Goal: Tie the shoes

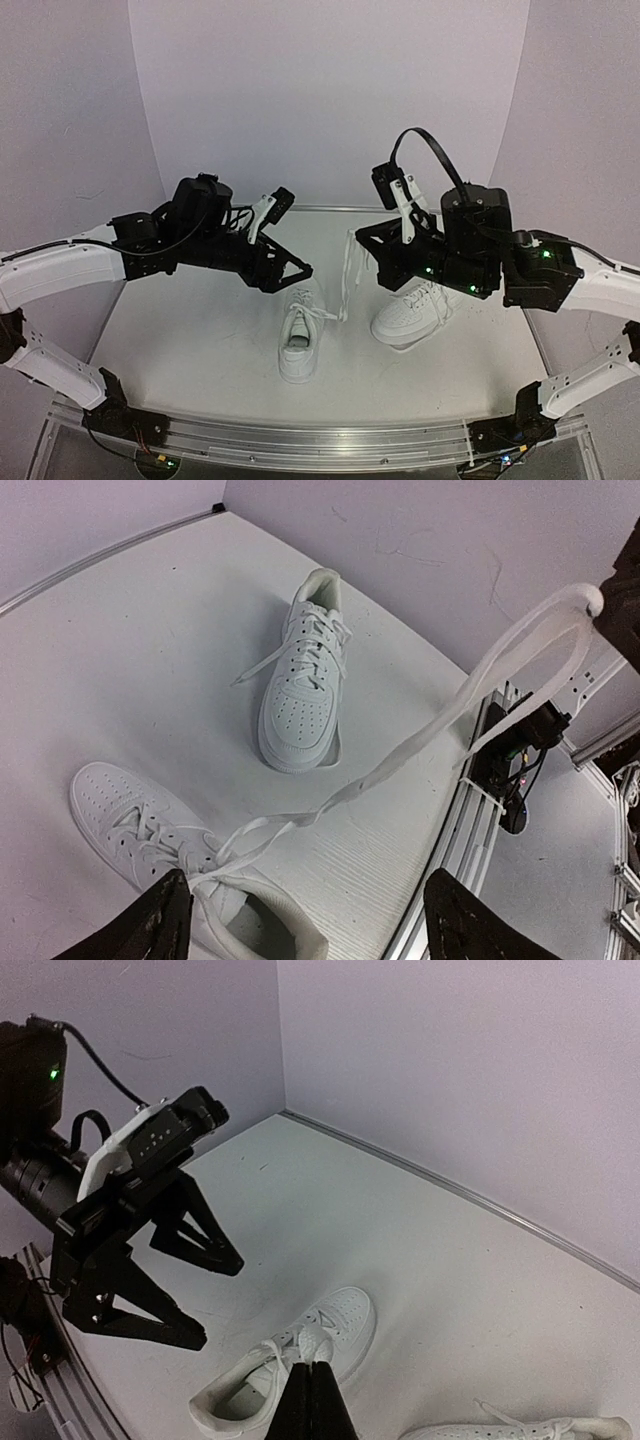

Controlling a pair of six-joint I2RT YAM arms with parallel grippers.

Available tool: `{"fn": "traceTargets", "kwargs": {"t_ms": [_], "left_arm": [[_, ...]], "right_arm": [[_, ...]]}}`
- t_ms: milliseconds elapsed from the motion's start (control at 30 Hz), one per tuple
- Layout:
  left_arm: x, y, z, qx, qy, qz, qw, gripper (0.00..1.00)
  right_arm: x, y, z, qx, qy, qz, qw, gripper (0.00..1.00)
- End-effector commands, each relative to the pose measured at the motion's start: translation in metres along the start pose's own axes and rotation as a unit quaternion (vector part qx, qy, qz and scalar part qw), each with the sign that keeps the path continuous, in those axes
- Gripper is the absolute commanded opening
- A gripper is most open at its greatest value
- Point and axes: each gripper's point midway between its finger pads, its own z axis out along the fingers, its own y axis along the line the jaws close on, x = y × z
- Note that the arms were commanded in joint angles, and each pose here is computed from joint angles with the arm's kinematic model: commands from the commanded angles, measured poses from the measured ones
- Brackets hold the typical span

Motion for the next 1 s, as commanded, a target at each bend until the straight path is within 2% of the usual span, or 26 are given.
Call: {"fn": "traceTargets", "kwargs": {"t_ms": [0,200,567,767,967], "left_arm": [[-0.028,-0.027,-0.006,0.057,-0.033,0.074,0.995,0.77],[-0.036,-0.05,-0.013,0.114,-0.06,0.132,0.983,0.7],[-0.064,-0.065,-0.012,0.134,-0.094,0.169,0.972,0.63],[-0.077,-0.072,-0.016,0.14,-0.111,0.176,0.968,0.59],[-0.098,-0.084,-0.038,0.146,-0.144,0.192,0.96,0.57]], "right_arm": [[-0.031,0.02,-0.01,-0.062,-0.035,-0.004,0.997,0.0],[-0.048,0.03,-0.026,-0.106,-0.059,-0.003,0.993,0.0],[-0.08,0.028,-0.042,-0.111,-0.098,-0.006,0.989,0.0],[-0.085,0.028,-0.04,-0.106,-0.103,-0.009,0.989,0.0],[-0.077,0.029,-0.036,-0.104,-0.093,-0.011,0.99,0.0]]}}
